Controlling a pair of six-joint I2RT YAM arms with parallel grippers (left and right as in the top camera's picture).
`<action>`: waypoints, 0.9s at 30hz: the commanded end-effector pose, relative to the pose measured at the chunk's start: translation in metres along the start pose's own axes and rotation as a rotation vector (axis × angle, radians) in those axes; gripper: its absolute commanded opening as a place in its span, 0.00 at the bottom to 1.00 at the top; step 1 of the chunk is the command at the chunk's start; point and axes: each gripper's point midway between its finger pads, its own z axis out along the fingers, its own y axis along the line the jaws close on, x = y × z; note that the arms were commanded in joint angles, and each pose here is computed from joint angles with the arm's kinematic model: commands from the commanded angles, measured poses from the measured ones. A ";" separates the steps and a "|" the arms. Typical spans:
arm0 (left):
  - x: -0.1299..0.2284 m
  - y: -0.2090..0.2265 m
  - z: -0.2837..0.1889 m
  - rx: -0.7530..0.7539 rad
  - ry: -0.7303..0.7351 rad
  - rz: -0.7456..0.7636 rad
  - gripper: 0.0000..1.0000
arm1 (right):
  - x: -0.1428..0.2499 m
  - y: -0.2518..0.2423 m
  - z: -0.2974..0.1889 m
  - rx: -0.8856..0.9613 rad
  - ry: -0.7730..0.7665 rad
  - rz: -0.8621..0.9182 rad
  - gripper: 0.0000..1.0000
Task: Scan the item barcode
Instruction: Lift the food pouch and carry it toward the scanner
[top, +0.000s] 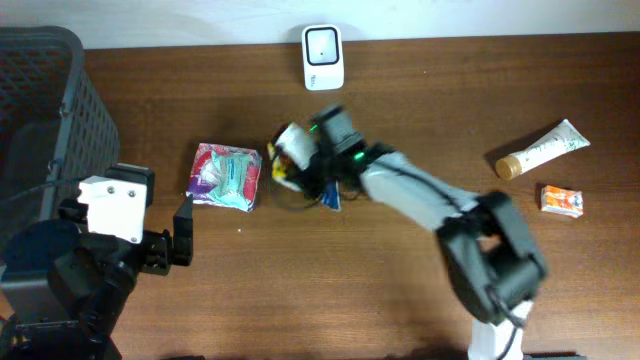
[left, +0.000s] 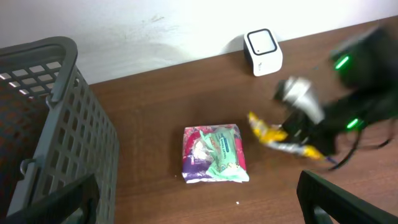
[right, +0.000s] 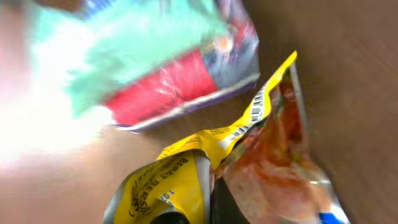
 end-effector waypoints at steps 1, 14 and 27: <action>0.001 0.001 -0.001 -0.003 0.001 -0.015 0.99 | -0.060 0.042 -0.096 -0.386 -0.266 0.006 0.04; 0.013 -0.001 0.008 0.011 0.071 -0.023 0.99 | -0.079 0.033 -0.201 -0.707 -0.424 0.134 0.04; 0.013 -0.001 0.008 0.011 0.072 -0.023 0.99 | -0.072 0.012 -0.331 -0.405 -0.612 0.044 0.04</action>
